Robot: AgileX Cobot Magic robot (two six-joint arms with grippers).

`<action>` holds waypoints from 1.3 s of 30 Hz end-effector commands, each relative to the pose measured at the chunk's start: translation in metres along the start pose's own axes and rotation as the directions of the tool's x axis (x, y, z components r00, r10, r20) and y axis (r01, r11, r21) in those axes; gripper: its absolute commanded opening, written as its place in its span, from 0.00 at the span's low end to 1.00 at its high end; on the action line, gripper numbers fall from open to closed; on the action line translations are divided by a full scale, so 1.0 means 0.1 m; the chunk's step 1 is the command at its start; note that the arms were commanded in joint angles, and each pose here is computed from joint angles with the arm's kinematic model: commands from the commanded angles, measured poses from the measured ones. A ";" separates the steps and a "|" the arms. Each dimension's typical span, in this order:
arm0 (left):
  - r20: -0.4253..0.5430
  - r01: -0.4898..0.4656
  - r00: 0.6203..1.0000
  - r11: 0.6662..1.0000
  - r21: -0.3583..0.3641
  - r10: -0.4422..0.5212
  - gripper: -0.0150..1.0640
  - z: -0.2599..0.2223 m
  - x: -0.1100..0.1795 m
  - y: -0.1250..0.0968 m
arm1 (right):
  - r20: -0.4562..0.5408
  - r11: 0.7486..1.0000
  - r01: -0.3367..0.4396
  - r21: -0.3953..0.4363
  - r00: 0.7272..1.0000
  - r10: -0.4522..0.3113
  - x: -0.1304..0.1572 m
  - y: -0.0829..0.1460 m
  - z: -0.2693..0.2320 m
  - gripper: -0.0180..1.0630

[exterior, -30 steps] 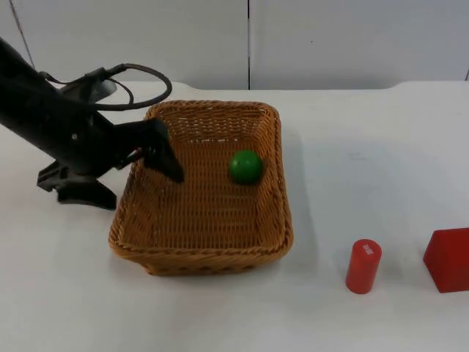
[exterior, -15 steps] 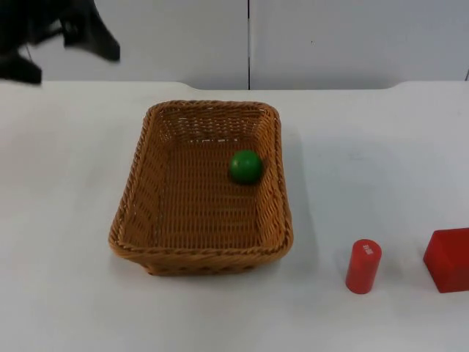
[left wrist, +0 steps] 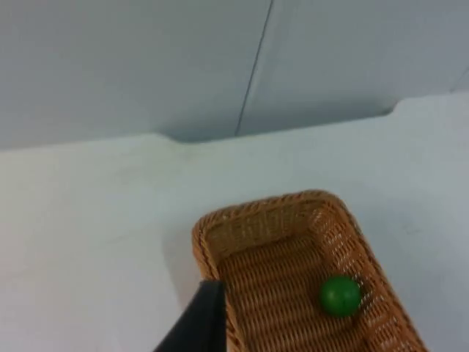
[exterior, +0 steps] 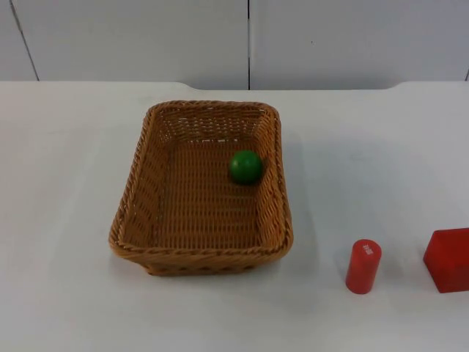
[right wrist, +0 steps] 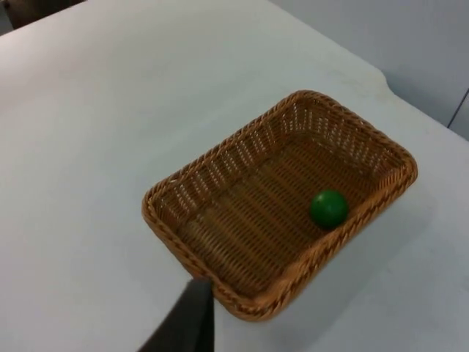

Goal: Pick up the basket with the left hand and place the object to the left of the red cylinder into the basket with the right hand.

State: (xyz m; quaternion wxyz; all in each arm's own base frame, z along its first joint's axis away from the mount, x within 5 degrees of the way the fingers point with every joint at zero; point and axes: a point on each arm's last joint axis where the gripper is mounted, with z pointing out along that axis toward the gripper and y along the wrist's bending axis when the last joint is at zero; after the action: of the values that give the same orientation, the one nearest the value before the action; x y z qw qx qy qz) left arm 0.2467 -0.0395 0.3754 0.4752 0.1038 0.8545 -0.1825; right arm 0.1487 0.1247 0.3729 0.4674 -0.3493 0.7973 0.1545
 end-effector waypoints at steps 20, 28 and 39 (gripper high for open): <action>0.106 -0.089 0.988 0.977 -0.196 0.112 0.99 -1.13 0.99 -0.31 | 0.240 0.999 0.035 0.040 0.970 -0.044 0.14 0.05 -0.79 0.99; 0.103 -0.122 0.984 0.975 -0.187 0.143 0.99 -1.47 1.35 -0.47 | 0.243 0.999 0.039 0.038 0.969 -0.047 0.59 0.12 -1.00 0.99; 0.250 -0.066 0.954 0.931 -0.359 0.164 0.99 -2.05 1.86 -0.56 | 0.186 1.000 -0.031 0.005 0.982 0.030 1.21 0.22 -1.19 0.99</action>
State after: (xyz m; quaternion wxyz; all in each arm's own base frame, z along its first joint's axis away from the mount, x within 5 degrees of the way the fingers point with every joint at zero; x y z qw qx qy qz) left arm -0.0245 -0.0080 0.3306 0.6062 0.0596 0.7929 -0.0191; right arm 0.0211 0.0240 0.3321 0.5454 -0.3202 0.7507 0.1908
